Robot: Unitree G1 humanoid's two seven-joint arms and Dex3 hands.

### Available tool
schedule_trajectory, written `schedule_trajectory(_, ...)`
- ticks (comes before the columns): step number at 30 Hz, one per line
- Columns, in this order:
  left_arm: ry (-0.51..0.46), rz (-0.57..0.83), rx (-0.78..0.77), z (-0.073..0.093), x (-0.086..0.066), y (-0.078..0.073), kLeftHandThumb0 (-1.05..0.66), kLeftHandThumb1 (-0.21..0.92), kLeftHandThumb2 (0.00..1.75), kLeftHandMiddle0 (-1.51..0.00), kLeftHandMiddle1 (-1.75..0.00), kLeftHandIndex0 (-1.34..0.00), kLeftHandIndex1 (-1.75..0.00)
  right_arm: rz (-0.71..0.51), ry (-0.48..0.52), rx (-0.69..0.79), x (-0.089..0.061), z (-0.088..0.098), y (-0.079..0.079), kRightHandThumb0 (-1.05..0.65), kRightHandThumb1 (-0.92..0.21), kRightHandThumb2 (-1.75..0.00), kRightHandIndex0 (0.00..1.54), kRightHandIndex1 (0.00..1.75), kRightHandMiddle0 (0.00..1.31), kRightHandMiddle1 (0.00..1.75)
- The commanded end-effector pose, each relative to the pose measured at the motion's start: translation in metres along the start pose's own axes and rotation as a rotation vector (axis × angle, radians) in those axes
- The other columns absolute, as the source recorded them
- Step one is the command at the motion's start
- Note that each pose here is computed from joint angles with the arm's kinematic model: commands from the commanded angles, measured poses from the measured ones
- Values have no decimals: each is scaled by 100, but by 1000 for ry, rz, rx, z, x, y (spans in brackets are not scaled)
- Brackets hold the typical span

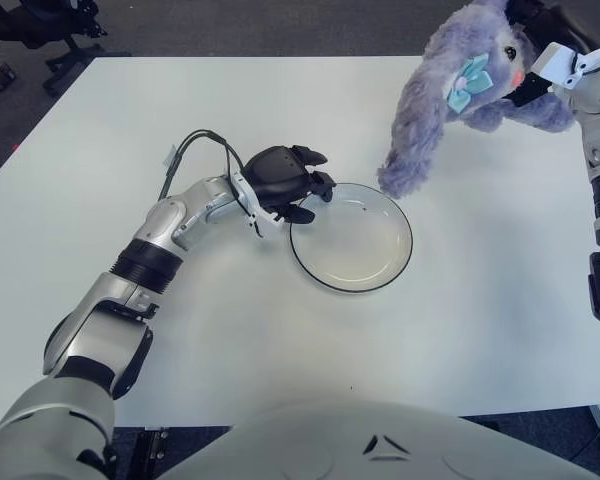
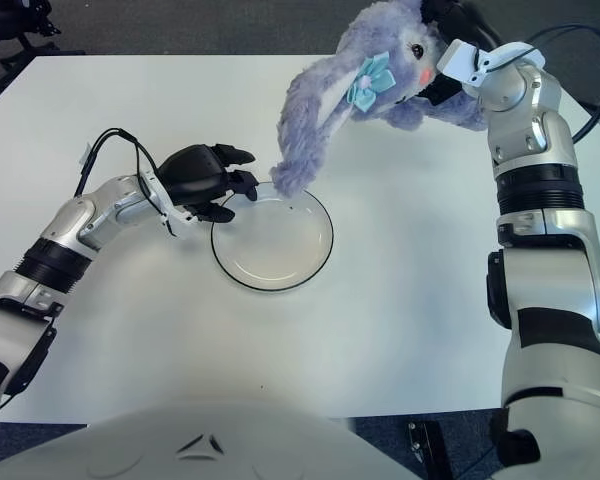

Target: Put the doll into the plate.

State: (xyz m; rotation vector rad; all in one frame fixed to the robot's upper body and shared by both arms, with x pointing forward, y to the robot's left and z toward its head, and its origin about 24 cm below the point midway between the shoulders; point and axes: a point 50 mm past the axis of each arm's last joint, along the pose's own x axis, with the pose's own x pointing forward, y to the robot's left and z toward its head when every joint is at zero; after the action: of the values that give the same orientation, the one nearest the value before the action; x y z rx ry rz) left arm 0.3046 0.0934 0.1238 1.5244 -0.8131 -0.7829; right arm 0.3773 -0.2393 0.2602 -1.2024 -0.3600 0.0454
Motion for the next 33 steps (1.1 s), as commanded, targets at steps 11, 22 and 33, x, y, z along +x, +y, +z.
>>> schedule_trajectory(11,39,-25,85,-5,2,3,-67,92,115,-72,-4,-77,-66,-16,-8,-3,-3,-3,-7,41,-49,-109,47,175,52,175)
schedule_trajectory(22,76,-37,102,-8,3,1,-69,92,115,-71,-3,-78,-64,-15,-11,-11,-3,-3,-7,41,-48,-109,47,175,52,175)
schedule_trajectory(33,94,-43,102,-11,4,-1,-70,92,116,-70,-2,-80,-64,-12,-6,-9,-3,-3,-6,42,-48,-110,48,175,52,175)
